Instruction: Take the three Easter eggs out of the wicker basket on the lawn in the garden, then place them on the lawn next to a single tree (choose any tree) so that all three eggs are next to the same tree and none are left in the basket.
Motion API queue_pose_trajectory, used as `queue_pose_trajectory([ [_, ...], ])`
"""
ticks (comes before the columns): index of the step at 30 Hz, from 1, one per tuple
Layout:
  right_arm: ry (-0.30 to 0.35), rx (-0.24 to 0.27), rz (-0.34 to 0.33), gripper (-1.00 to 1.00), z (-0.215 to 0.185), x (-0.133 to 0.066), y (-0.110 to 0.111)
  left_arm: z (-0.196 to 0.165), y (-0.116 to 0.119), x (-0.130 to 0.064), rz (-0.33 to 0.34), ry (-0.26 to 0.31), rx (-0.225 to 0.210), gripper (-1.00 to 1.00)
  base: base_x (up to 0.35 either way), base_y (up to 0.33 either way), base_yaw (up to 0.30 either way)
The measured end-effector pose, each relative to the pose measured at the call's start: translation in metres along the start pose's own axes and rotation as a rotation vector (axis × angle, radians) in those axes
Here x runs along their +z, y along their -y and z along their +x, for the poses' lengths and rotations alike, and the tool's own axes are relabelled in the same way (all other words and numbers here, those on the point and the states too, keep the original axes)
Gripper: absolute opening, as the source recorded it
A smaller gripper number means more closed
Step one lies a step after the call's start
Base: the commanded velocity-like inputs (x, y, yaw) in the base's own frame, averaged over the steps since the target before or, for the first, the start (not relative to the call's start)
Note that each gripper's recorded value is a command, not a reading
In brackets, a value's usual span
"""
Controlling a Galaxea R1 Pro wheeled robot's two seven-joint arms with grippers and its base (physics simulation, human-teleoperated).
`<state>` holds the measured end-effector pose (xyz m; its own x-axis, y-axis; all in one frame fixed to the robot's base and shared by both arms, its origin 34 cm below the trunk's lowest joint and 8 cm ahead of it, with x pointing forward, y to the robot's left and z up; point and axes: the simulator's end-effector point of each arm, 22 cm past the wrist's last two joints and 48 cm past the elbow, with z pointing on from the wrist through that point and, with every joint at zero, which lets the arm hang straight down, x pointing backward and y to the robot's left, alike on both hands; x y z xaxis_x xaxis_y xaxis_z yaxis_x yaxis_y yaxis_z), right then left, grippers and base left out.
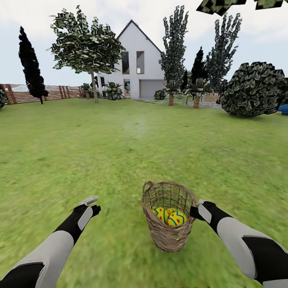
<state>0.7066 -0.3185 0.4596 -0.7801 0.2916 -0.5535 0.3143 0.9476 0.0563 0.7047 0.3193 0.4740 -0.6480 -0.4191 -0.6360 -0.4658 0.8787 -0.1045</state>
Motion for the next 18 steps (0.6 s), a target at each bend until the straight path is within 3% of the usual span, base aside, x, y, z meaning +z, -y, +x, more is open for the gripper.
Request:
queue_pose_trajectory([
  [7, 0.001, 0.002, 0.0, -1.0, -0.001, 0.0, 0.0, 0.018, -0.004, 0.004, -0.013, -0.039, 0.011, 1.0, 0.0, 0.0, -0.263],
  [11, 0.003, 0.001, 0.001, -1.0, -0.002, 0.0, 0.001, 0.021, -0.002, 0.006, -0.014, -0.024, 0.006, 1.0, 0.0, 0.0, -0.263],
  [13, 0.003, 0.003, 0.002, -1.0, -0.002, 0.0, 0.003, -0.002, -0.003, 0.009, -0.004, 0.137, -0.06, 1.0, 0.0, 0.0, -0.263],
  [14, 0.004, 0.005, 0.005, -1.0, -0.003, 0.0, 0.005, -0.006, -0.004, 0.009, -0.002, 0.177, -0.075, 1.0, 0.0, 0.0, -0.263],
  [16, 0.006, 0.013, 0.013, -1.0, -0.005, 0.0, 0.012, -0.01, 0.004, 0.008, 0.031, 0.215, -0.08, 1.0, 0.0, 0.0, -0.263],
  [17, 0.01, 0.008, 0.02, -1.0, -0.007, 0.0, 0.016, -0.028, 0.01, 0.002, 0.064, 0.316, -0.094, 1.0, 0.0, 0.0, -0.263],
  [18, 0.009, 0.002, 0.025, -1.0, -0.007, 0.0, 0.019, -0.032, 0.015, -0.002, 0.075, 0.371, -0.068, 1.0, 0.0, 0.0, -0.263],
])
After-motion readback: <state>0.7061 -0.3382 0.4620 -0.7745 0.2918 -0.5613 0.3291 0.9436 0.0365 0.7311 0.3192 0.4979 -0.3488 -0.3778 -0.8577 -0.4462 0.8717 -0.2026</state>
